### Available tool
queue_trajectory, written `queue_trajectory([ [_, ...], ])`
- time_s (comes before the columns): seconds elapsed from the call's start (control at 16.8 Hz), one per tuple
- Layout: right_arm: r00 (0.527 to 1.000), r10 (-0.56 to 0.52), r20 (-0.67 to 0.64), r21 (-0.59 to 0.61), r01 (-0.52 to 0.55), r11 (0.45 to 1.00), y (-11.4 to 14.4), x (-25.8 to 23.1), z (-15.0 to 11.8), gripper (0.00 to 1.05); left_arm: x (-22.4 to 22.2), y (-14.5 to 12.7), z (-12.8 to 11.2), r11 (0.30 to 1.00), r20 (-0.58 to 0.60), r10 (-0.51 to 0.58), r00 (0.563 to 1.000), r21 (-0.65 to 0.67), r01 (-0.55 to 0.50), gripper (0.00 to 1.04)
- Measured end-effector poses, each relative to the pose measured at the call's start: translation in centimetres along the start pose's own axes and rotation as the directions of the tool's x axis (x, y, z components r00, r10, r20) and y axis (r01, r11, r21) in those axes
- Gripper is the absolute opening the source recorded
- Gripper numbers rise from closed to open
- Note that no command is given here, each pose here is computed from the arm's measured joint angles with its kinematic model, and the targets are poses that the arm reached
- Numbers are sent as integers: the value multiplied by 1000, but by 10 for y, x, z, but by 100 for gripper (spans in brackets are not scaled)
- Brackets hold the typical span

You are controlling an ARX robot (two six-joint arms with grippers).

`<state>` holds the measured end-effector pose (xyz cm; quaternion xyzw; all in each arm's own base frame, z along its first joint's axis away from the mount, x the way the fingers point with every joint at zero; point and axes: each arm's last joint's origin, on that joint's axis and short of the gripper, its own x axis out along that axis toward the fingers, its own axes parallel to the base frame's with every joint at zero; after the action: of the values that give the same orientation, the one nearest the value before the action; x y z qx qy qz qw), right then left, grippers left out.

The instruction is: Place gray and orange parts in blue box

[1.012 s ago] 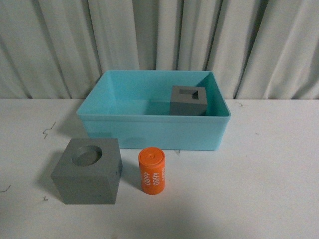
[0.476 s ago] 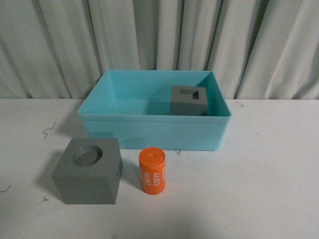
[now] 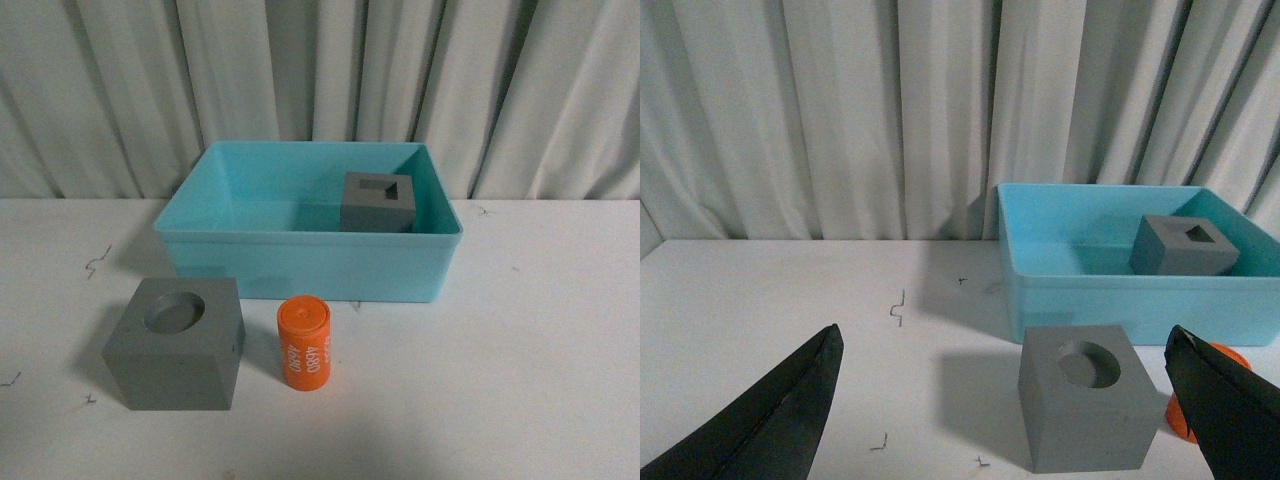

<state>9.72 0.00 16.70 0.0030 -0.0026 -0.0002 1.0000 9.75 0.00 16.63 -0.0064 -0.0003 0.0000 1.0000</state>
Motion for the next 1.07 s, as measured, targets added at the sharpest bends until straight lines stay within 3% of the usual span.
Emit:
queue_trajectory([
  [0.18,1000,0,0,0,0,1000,0,0,0,63,0,0,0,1000,0,0,1000,0,0,98],
  [0.3,1000,0,0,0,0,1000,0,0,0,91,0,0,0,1000,0,0,1000,0,0,98],
  [0.36,1000,0,0,0,0,1000,0,0,0,100,0,0,0,1000,0,0,1000,0,0,98],
  [0.48,1000,0,0,0,0,1000,0,0,0,98,0,0,0,1000,0,0,1000,0,0,98],
  [0.54,1000,-1,-1,0,1,1000,0,0,0,98,-1,-1,-1,999,-280,2,960,-36,-12,98],
  [0.6,1000,1,0,0,-1,1000,0,0,0,98,11,-6,9,999,-546,-7,838,-42,-19,98],
  [0.66,1000,0,0,0,0,1000,0,0,0,98,23,-10,13,999,-597,-14,802,-34,-7,98],
  [1.07,1000,-1,0,0,1,1000,0,0,0,98,120,-56,31,988,-518,-21,855,118,95,98],
])
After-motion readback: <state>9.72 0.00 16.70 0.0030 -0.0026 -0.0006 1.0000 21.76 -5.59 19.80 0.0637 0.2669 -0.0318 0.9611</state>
